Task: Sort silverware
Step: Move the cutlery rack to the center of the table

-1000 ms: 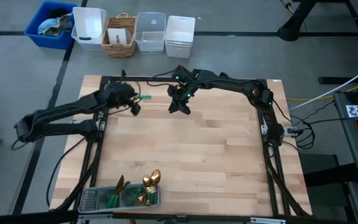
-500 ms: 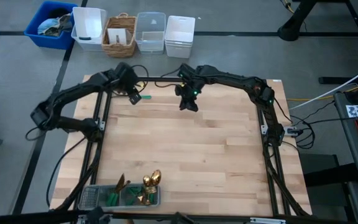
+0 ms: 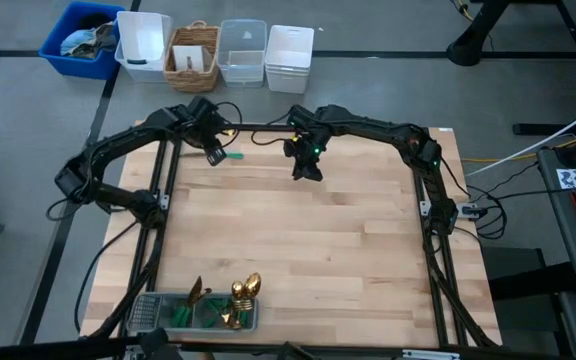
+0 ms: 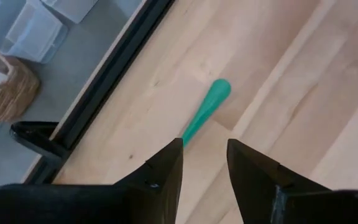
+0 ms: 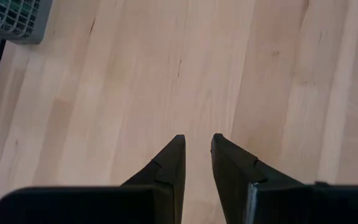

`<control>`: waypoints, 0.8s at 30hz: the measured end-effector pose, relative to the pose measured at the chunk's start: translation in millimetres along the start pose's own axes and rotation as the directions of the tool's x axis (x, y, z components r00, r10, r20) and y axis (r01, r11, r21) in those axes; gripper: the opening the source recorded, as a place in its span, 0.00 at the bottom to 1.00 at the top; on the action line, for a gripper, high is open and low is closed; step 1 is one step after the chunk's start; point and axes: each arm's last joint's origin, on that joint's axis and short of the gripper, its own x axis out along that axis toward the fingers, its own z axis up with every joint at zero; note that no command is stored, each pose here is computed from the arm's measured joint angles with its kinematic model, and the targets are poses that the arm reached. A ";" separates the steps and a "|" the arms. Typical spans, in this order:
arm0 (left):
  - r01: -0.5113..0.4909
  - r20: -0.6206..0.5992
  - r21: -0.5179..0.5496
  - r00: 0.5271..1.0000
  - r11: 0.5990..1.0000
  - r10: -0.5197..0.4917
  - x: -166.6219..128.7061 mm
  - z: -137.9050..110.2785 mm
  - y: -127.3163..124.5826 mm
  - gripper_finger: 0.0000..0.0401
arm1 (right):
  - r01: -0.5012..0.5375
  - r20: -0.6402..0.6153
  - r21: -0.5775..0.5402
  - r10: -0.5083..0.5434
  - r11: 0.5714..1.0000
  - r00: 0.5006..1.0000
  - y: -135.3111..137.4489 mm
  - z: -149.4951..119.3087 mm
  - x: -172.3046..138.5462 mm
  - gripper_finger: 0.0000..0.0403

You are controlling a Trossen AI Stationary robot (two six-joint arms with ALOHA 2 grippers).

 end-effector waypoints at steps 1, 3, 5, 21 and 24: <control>0.002 -0.005 0.000 1.000 1.000 -0.002 -2.0 0.7 0.3 0.29 | 0.000 -0.001 -0.006 0.000 1.000 1.000 0.0 -0.1 0.0 0.19; 0.009 -0.027 0.001 1.000 1.000 -0.009 -6.6 1.2 0.7 0.29 | -0.001 -0.003 -0.007 0.001 1.000 1.000 0.2 -0.3 0.0 0.19; 0.012 -0.038 0.014 0.999 1.000 -0.012 -13.1 3.5 1.8 0.29 | -0.002 -0.005 -0.005 0.002 1.000 1.000 0.2 -0.7 0.0 0.19; 0.260 -0.158 -0.150 0.946 0.954 -0.283 -31.1 -5.7 -7.7 0.29 | 0.166 0.224 -0.135 -0.133 0.977 0.965 -8.0 29.7 0.6 0.19; 0.278 -0.106 -0.142 0.950 0.950 -0.293 -36.3 -4.5 -7.7 0.29 | 0.296 0.309 -0.167 -0.236 0.940 0.921 -6.8 44.9 1.8 0.19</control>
